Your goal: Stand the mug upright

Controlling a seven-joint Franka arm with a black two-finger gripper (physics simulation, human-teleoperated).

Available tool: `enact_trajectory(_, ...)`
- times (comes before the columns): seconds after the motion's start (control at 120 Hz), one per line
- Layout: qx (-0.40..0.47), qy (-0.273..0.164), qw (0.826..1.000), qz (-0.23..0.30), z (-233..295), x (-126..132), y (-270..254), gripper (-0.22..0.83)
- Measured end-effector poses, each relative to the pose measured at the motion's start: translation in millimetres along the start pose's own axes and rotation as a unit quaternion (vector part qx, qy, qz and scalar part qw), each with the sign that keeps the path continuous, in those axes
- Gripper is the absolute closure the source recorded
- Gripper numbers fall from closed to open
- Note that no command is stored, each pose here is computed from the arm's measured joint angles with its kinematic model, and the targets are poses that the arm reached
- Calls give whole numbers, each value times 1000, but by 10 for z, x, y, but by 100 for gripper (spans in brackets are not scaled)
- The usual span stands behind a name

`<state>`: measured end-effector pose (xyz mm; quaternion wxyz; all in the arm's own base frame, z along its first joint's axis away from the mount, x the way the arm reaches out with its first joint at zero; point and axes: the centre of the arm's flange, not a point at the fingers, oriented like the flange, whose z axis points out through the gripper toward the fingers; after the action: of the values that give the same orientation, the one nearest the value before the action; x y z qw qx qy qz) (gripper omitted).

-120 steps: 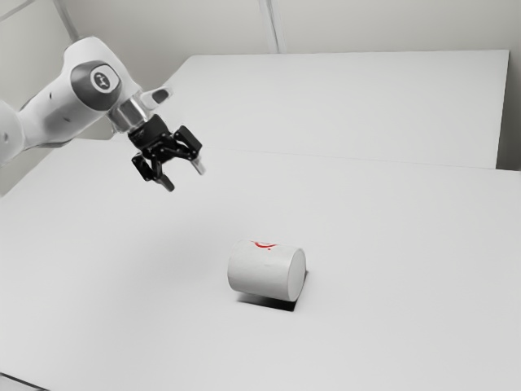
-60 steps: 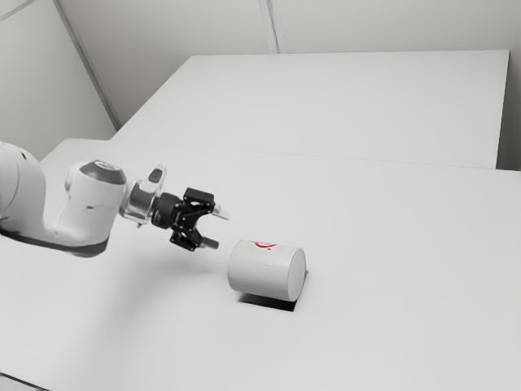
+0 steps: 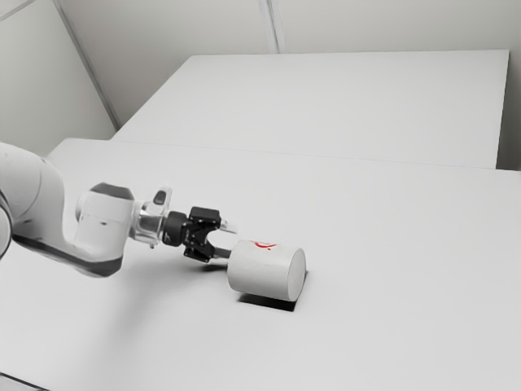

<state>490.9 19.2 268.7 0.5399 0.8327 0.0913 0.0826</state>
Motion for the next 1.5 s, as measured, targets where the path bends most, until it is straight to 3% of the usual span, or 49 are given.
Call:
enact_trajectory(0.775,-37,-15,996,78,486,-206,119,1)
enact_trajectory(0.842,-40,-14,996,82,521,-214,145,10)
enact_trajectory(0.967,-43,-11,995,88,531,-211,165,41)
enact_trajectory(1.058,-44,-9,995,92,530,-208,186,57)
enact_trajectory(1.292,-80,-1,990,113,557,-188,466,72)
enact_trajectory(1.5,-109,-4,984,141,665,-180,808,76)
